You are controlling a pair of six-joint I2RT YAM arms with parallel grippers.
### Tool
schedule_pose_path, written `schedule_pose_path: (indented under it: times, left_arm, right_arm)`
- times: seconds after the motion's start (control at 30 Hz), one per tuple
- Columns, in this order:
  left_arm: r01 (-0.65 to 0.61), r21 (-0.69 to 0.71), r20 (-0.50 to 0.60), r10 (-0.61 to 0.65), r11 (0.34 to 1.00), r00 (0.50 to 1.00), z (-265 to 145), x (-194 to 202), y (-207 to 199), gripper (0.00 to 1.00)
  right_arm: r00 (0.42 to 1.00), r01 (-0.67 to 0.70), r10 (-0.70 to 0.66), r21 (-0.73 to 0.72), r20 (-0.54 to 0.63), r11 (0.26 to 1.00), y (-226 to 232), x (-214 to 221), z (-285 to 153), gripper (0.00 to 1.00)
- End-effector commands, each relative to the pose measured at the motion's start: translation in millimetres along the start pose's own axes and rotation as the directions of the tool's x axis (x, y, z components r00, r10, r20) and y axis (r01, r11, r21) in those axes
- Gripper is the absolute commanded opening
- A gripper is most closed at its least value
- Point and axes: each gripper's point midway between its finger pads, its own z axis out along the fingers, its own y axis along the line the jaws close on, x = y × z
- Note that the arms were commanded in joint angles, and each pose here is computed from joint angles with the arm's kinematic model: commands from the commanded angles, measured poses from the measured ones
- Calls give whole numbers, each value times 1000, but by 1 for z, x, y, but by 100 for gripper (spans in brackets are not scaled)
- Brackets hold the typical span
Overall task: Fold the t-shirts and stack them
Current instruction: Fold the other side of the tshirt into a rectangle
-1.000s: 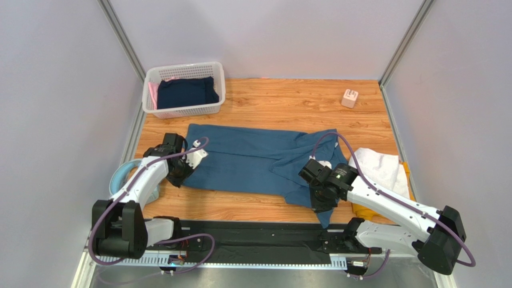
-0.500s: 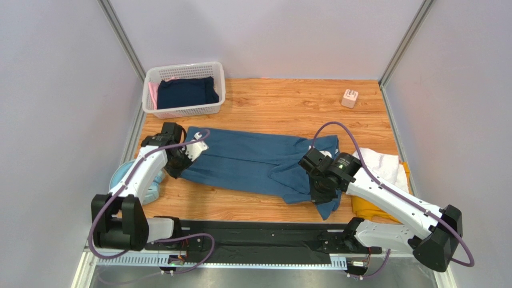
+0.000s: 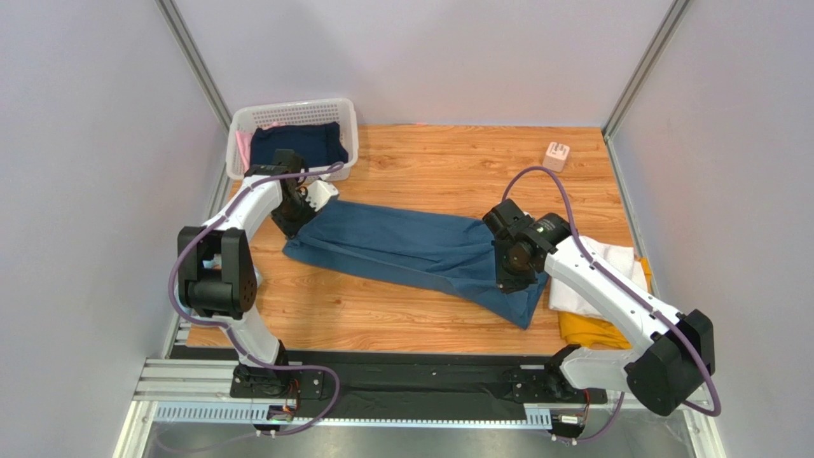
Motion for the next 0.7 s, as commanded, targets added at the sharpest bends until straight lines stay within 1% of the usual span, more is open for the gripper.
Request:
schedule_pose_path:
  times: [0.0,0.07,0.23,0.3,0.33,0.4,0.43,0.47,0.5,0.53,0.57,0.6,0.63,0.67]
  left_arm:
    - [-4,-18,-6,4,1000,1000,5,-11,18,4]
    - [-3,-37,-30,1,999,1000,8,-11,25,3]
    - [-6,-63,-34,4,998,999,13,-20,38,3]
    - [5,-95,-34,-8,995,999,14,-23,47,7]
    - [8,-116,-25,-11,993,1000,15,-26,53,13]
    - [23,-163,-24,-28,986,999,14,-29,64,21]
    - [32,-197,-6,-33,980,999,13,-34,71,29]
    - [38,-214,-1,-39,976,999,12,-35,75,32]
    - [51,-245,-6,-54,968,999,10,-34,80,39]
    - [65,-288,11,-65,955,998,9,-38,89,41]
    - [78,-317,13,-78,945,997,7,-37,94,48]
    - [90,-382,12,-92,920,996,2,-36,105,57]
    - [92,-409,8,-97,908,995,0,-35,110,60]
    - [97,-433,15,-100,896,995,-8,-33,112,60]
  right_arm:
    - [996,15,-13,-16,85,1000,3,-36,2,0]
    - [996,-1,2,-8,86,1000,0,-44,6,0]
    - [997,-13,13,-4,82,1000,-1,-58,19,0]
    - [996,-22,22,3,87,1000,-3,-63,23,0]
    - [997,-21,20,9,78,1000,-4,-64,27,0]
    - [996,-34,31,24,82,999,-7,-69,32,0]
    - [997,-36,34,31,67,999,-7,-68,38,0]
    - [997,-40,38,31,66,999,-7,-69,40,0]
    - [996,-54,52,31,72,998,-8,-74,44,0]
    - [996,-65,62,34,71,997,-9,-75,47,0]
    - [996,-70,68,36,60,997,-8,-76,52,0]
    - [994,-86,84,31,64,996,-9,-81,56,0]
    - [994,-92,90,28,64,995,-9,-83,59,0]
    - [994,-98,96,42,58,994,-10,-85,64,0]
